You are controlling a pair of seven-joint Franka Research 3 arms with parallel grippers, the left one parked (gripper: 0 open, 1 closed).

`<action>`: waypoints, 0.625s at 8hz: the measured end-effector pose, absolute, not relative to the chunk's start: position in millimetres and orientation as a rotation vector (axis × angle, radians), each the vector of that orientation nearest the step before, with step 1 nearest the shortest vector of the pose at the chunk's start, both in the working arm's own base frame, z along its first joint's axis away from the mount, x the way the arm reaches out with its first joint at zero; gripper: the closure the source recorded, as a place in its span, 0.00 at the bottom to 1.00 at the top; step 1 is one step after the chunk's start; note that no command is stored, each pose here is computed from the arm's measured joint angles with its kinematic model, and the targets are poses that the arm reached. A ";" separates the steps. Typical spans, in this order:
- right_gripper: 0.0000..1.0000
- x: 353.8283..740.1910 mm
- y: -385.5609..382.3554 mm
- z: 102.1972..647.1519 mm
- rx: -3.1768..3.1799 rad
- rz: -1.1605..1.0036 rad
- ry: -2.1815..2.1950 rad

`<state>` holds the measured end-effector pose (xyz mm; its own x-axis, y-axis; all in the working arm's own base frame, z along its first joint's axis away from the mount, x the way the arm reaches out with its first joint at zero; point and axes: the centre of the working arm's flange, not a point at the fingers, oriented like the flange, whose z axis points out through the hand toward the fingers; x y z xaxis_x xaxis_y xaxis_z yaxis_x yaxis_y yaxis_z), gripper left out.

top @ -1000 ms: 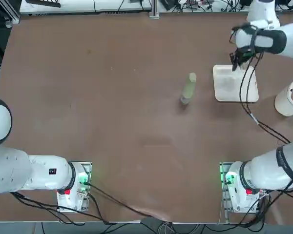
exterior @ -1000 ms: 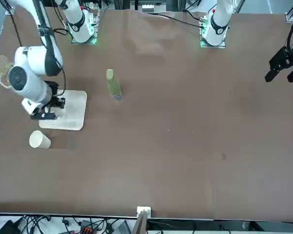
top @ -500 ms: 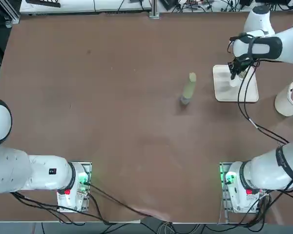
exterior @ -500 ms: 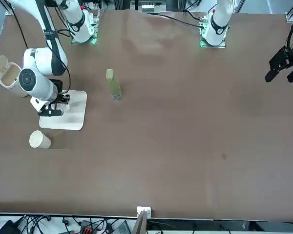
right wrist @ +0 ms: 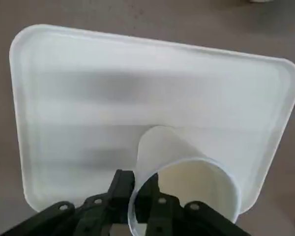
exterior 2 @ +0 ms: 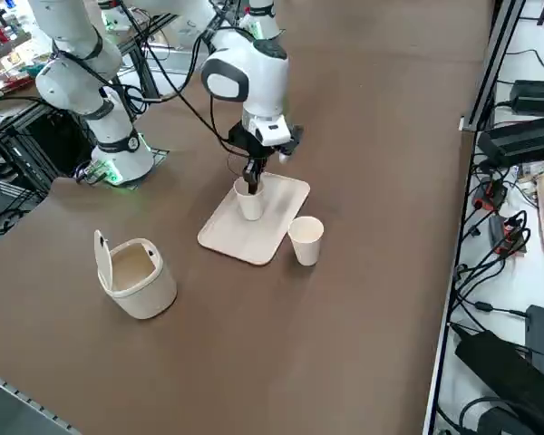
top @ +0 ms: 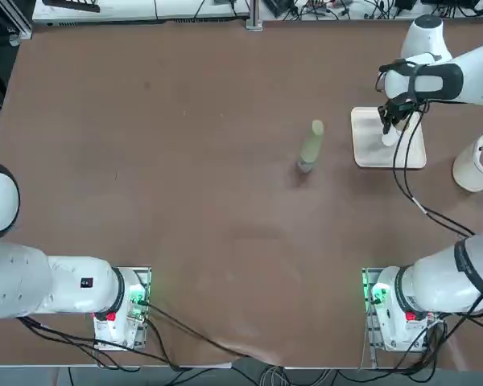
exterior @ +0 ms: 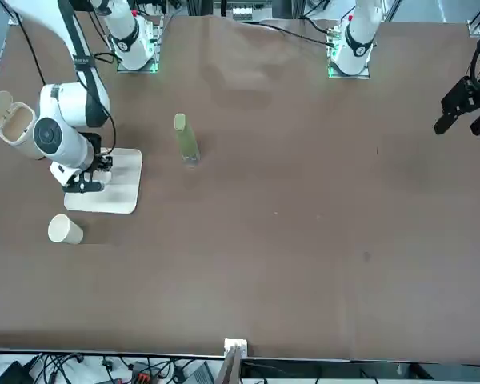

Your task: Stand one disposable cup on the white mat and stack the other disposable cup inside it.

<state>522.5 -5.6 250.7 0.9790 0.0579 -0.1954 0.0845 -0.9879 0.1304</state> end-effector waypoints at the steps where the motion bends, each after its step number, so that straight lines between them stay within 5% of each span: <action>1: 0.70 524.0 -5.7 248.4 2.987 -0.292 0.108; 5: 0.00 537.1 -6.6 288.3 2.972 -0.304 0.092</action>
